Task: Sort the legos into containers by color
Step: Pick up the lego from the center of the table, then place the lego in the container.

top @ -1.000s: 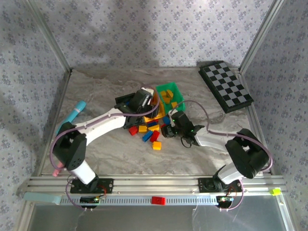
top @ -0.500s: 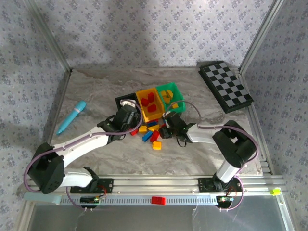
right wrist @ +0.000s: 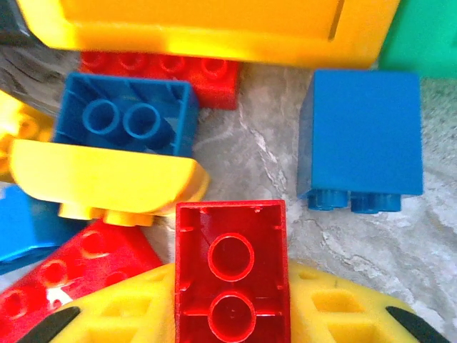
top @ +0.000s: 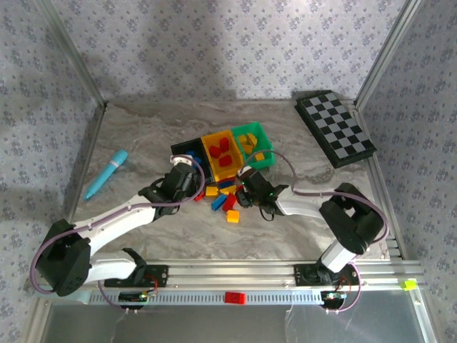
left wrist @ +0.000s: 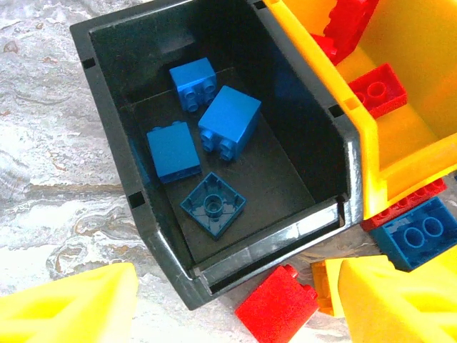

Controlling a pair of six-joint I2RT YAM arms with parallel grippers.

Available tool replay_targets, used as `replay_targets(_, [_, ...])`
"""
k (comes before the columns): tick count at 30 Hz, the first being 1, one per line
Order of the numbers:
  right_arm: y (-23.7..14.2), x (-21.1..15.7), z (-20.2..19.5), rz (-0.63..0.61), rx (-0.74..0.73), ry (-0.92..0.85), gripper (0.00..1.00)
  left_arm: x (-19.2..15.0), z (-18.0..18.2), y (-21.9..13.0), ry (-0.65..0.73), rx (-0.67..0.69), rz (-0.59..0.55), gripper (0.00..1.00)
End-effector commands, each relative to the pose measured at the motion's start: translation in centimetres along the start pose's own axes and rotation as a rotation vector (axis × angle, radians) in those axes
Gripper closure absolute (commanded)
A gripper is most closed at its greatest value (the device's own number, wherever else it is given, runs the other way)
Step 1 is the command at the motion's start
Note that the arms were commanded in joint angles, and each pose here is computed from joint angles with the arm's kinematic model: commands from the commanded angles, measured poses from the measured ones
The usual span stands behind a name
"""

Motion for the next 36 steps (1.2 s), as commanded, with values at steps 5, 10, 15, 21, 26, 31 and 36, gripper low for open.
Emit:
replay_targets(5, [-2.7, 5.0, -0.3, -0.127, -0.031, 0.015, 0.66, -0.2, 0.8, 0.1, -0.081, 0.001, -0.005, 0.27])
replay_targets(10, [-1.0, 8.5, -0.3, -0.122, 0.007, 0.022, 0.65, -0.7, 0.9, 0.4, -0.119, -0.022, 0.023, 0.27])
replay_targets(15, [1.0, 12.8, -1.2, -0.111, -0.003, 0.041, 0.61, -0.9, 0.9, 0.1, -0.126, -0.047, 0.047, 0.27])
replay_targets(21, [2.3, 14.6, -1.9, -0.107, 0.062, 0.079, 0.42, -1.7, 1.0, -0.3, -0.142, -0.097, 0.086, 0.27])
replay_targets(26, [1.7, 13.3, -1.5, -0.093, 0.054, 0.056, 0.41, -2.5, 1.0, -0.2, -0.148, -0.145, 0.108, 0.27])
replay_targets(31, [0.4, 11.9, -1.7, -0.085, 0.027, 0.045, 0.41, -3.0, -0.3, 0.5, -0.128, -0.254, 0.161, 0.27])
replay_targets(36, [-0.9, 10.0, -1.8, -0.083, -0.001, 0.047, 0.4, -3.9, -2.6, 1.6, -0.052, -0.374, 0.264, 0.3])
Point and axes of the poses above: each hand's point on the last joint's axis, 136 mm out from that joint toward the fingers, its own y axis out along the fingers, its own z axis along the line the jaws close on, x = y × z, the point moved 9 cm from there along -y, back along the fingers, and after that the axes turned 12 degrees about -y, right-handed, at the moved point
